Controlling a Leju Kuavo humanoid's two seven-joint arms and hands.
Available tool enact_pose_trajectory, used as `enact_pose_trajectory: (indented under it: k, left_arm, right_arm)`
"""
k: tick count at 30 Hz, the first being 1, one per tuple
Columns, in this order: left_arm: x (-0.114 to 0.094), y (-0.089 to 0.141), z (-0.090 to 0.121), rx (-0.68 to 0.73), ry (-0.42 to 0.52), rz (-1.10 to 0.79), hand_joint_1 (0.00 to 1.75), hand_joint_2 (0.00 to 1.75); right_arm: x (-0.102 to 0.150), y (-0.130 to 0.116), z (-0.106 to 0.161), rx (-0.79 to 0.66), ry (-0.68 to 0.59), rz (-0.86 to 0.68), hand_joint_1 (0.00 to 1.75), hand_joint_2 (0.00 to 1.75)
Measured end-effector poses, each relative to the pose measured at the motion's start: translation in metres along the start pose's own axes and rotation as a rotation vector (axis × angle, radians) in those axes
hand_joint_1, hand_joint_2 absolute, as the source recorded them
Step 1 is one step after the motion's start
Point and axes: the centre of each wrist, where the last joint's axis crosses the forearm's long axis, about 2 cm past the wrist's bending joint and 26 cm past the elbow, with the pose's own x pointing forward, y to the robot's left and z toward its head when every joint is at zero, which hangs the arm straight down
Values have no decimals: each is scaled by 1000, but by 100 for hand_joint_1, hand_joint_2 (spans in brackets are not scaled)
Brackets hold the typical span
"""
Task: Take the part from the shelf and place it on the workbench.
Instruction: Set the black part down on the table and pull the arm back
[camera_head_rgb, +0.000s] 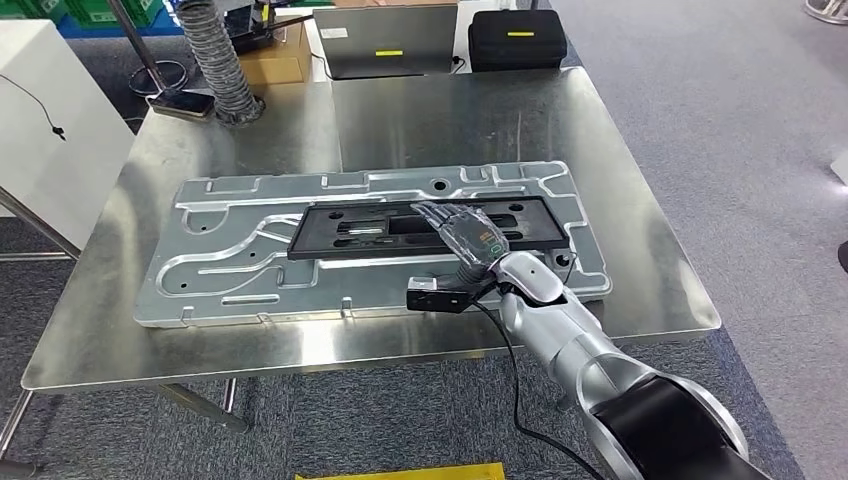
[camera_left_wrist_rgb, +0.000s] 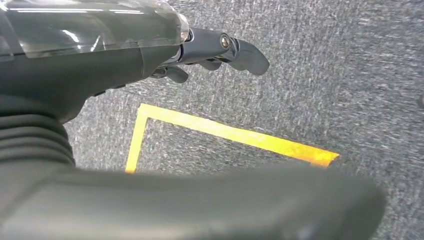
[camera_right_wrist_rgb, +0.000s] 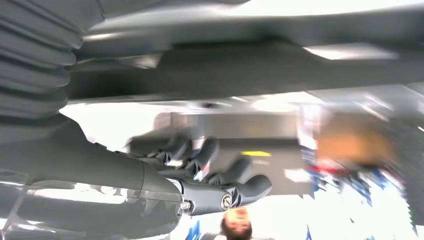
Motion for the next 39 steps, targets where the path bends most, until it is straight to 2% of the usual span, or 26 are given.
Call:
enact_pose_trajectory:
  k: [3, 7, 10, 12, 17, 21, 24, 32, 33, 35, 37, 39]
  left_arm:
    - [2, -1, -1, -2, 8, -3, 0, 0]
    - [2, -1, 0, -8, 22, -3, 0, 0]
    - [2, -2, 0, -14, 32, -1, 0, 0]
    - [1, -2, 0, -16, 34, 0, 0, 0]
    - [1, -4, 0, -39, 40, 22, 0, 0]
    - [-4, -9, 2, -58, 38, 60, 0, 0]
    - [-6, -9, 3, -60, 41, 68, 0, 0]
    - [-4, -11, 2, -59, 34, 84, 0, 0]
    - [-4, -11, 2, -61, 27, 94, 0, 0]
    - [-4, -11, 2, -66, 8, 129, 0, 0]
    - [-7, -12, 3, -70, -1, 161, 0, 0]
    - [-11, -12, 5, -69, 9, 179, 0, 0]
  right_arm:
    - [10, -11, -12, -144, -86, -236, 0, 0]
    - [22, -25, -20, -310, -135, -483, 0, 0]
    - [36, -57, -21, -507, -271, -762, 0, 0]
    - [44, -80, -16, -574, -385, -842, 0, 0]
    - [51, -120, 5, -681, -595, -913, 0, 0]
    - [22, -167, 44, -843, -641, -860, 0, 0]
    - [3, -187, 69, -912, -638, -797, 0, 0]
    - [-5, -190, 88, -962, -600, -737, 0, 0]
    - [-7, -191, 91, -981, -560, -703, 0, 0]
    - [-20, -191, 106, -1050, -372, -535, 0, 0]
    - [-45, -187, 139, -1130, -116, -275, 0, 0]
    - [-76, -177, 186, -1155, 131, -22, 0, 0]
